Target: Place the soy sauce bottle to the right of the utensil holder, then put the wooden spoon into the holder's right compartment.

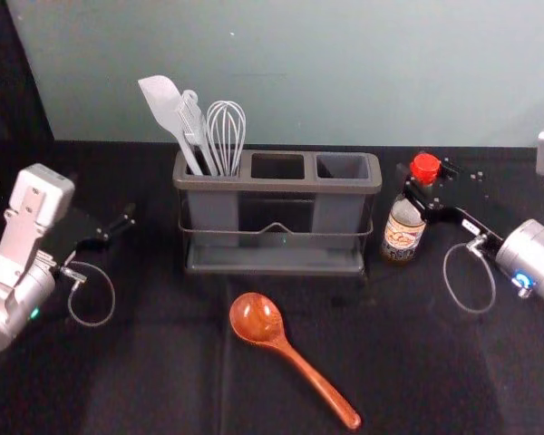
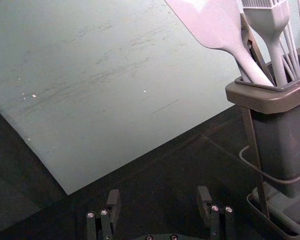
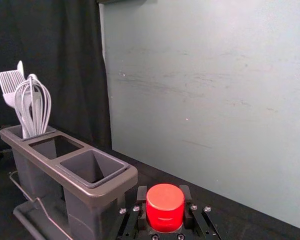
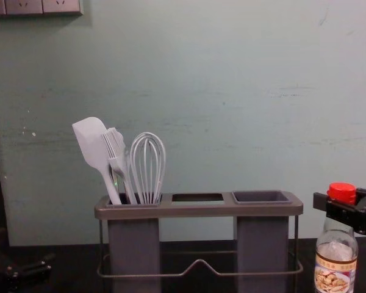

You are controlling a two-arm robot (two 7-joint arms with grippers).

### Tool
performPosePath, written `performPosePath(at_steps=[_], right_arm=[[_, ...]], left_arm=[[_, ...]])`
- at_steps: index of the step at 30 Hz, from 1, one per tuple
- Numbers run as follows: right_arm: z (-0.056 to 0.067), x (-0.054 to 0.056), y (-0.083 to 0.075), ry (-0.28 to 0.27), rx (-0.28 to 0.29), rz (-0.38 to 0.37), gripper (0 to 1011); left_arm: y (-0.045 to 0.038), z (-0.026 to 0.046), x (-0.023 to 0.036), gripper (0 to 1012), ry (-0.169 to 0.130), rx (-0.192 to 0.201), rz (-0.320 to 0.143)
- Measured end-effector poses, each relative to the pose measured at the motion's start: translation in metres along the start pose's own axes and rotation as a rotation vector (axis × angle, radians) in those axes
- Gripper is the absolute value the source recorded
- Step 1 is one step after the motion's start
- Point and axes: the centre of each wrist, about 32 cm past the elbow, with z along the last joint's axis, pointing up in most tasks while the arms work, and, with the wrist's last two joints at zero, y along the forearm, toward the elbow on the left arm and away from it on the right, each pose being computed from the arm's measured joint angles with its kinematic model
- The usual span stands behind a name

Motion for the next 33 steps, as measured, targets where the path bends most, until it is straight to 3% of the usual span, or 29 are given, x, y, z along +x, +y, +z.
performPosePath(at_steps=[29, 33], right_arm=[[-0.0045, -0.0011, 0.0020, 0.020, -0.005, 0.008, 385], [-0.0049, -0.0013, 0.0019, 0.021, -0.008, 0.009, 479]], left_arm=[[0.0000, 0.0000, 0.0000, 1005, 0.000, 0.000, 0.000], [0.0000, 0.0000, 0.0000, 1005, 0.000, 0.000, 0.000]])
